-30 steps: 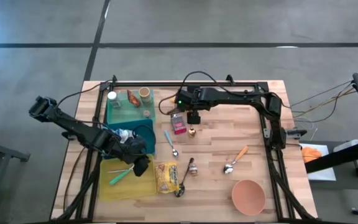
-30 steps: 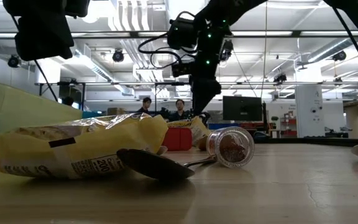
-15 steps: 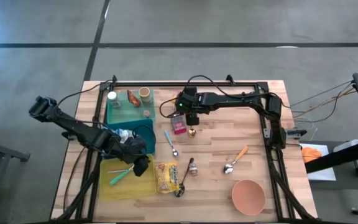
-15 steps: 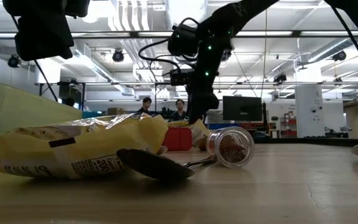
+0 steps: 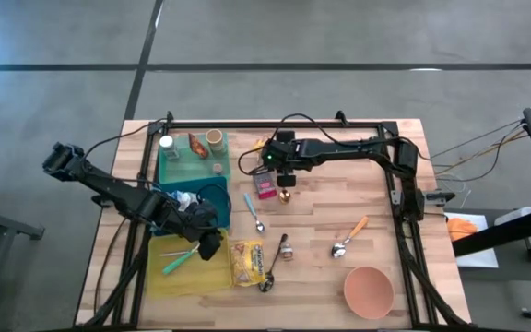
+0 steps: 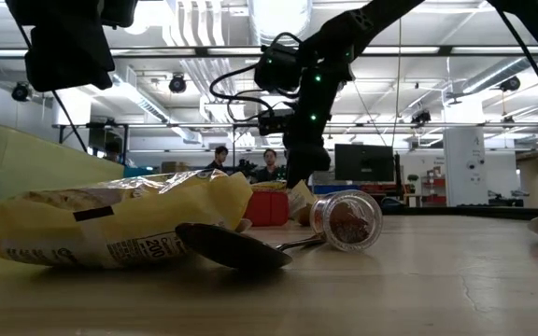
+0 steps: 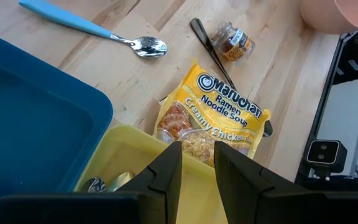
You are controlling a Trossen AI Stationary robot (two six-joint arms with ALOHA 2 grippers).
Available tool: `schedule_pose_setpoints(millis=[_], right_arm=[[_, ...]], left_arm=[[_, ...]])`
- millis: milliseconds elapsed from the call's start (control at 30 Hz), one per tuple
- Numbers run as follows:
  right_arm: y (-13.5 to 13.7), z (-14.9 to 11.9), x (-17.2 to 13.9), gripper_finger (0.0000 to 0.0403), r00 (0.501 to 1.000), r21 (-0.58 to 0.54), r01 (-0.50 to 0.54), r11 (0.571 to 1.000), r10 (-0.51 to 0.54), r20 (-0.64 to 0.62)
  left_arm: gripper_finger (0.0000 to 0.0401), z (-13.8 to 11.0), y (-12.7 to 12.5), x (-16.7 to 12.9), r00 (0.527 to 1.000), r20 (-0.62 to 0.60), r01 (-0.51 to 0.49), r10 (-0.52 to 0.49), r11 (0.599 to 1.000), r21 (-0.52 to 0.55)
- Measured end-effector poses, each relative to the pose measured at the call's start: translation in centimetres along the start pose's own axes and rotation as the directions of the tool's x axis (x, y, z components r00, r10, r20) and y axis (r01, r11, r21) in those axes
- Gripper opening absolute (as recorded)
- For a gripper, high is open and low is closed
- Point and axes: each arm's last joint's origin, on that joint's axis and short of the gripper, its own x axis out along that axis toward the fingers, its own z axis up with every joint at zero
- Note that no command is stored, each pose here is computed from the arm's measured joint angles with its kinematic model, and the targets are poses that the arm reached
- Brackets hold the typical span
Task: Pick & Place Food Item
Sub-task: Put the top yellow noodle pack into the dark blue bin
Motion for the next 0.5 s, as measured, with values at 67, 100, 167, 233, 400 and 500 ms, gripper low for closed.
schedule_pose_setpoints(millis=[67, 100, 167, 233, 400, 500], right_arm=[[-0.03, 0.04, 0.0, 0.0093, 1.0, 0.003, 0.004, 1.0, -0.004, 0.004], [-0.04, 0.04, 0.0, 0.0076, 1.0, 0.003, 0.004, 1.0, -0.004, 0.004], [-0.05, 0.03, -0.01, 0.0044, 1.0, 0.003, 0.004, 1.0, -0.004, 0.004], [-0.09, -0.01, 0.03, 0.0018, 1.0, 0.004, 0.004, 1.0, -0.004, 0.001], [-0.12, -0.26, 0.1, 0.0009, 1.0, 0.019, -0.003, 1.0, 0.004, -0.017], [-0.12, -0.33, -0.01, 0.0008, 1.0, 0.031, -0.008, 0.999, 0.008, -0.022]], left_arm=[[0.0103, 0.0, 0.0, 0.0, 1.0, 0.0, 0.0, 0.0, 1.0, -0.004], [0.0103, 0.0, 0.0, 0.0, 1.0, 0.0, 0.0, 0.0, 1.0, -0.004], [0.0103, 0.0, 0.0, 0.0, 1.0, 0.0, 0.0, 0.0, 1.0, -0.004], [0.0103, 0.0, 0.0, 0.0, 1.0, 0.0, 0.0, 0.0, 1.0, -0.005], [0.0103, 0.0, 0.0, 0.0, 1.0, 0.0, 0.0, 0.0, 1.0, -0.007], [0.0103, 0.0, 0.0, 0.0, 1.0, 0.0, 0.0, 0.0, 1.0, -0.007]])
